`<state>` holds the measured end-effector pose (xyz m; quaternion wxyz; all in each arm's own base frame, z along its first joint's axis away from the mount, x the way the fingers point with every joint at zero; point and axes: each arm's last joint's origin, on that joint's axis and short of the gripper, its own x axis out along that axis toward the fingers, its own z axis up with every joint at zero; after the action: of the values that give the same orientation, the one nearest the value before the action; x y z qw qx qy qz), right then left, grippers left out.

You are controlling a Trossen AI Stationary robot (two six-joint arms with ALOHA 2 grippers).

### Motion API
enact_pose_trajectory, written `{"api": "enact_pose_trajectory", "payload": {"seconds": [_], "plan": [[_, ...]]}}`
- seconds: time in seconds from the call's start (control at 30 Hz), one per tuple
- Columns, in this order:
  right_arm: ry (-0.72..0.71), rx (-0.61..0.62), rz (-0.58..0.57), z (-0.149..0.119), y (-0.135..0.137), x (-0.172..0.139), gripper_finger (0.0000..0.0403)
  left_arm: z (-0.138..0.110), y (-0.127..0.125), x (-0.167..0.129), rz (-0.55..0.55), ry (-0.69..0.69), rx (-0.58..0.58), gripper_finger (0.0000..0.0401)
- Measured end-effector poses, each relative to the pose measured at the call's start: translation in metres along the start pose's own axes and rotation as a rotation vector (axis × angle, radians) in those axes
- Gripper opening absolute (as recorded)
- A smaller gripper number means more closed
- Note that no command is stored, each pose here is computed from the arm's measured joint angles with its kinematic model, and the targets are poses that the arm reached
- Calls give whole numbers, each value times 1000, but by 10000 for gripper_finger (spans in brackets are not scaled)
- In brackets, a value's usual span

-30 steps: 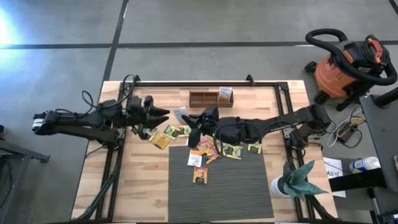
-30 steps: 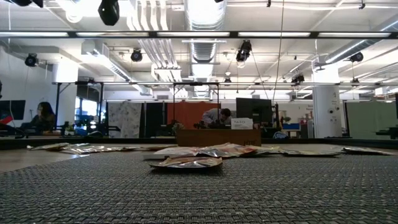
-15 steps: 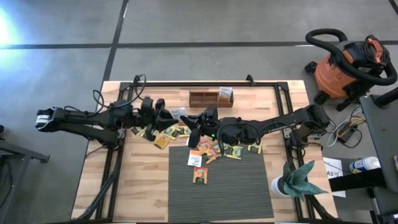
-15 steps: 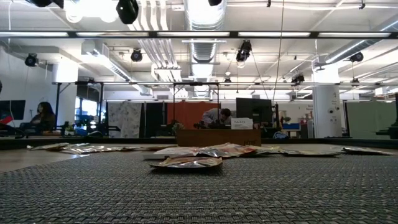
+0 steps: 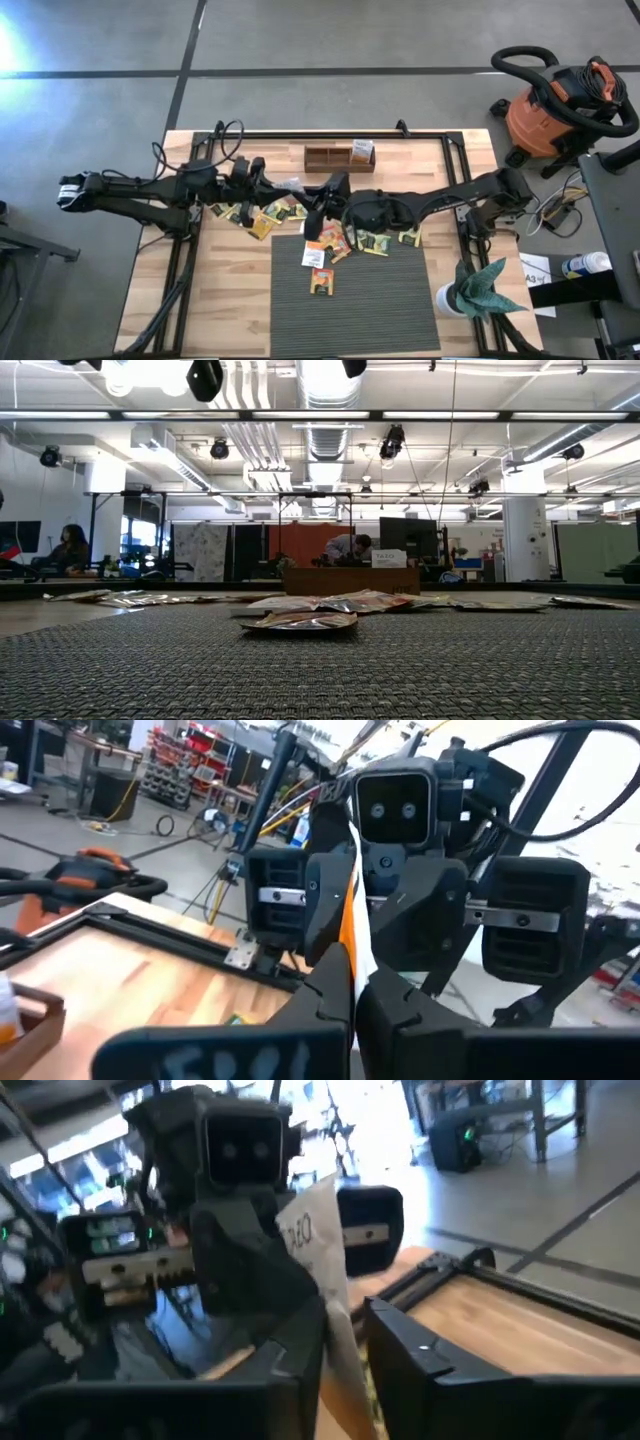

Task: Pick & Place Tea
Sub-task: Put the white tea bag into the right section of the wooden organizer

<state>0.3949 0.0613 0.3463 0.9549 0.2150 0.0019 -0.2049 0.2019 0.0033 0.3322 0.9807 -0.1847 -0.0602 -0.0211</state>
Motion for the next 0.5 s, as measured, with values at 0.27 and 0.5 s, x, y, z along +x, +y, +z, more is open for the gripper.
{"api": "enact_pose_trajectory", "payload": {"seconds": [0.27,0.5], "plan": [[232,-67,5,33,-25,-33,172,-9,4,1,39,86,97,1],[455,-152,44,62,-45,-33,191,-35,16,31,70,245,213,1]]}}
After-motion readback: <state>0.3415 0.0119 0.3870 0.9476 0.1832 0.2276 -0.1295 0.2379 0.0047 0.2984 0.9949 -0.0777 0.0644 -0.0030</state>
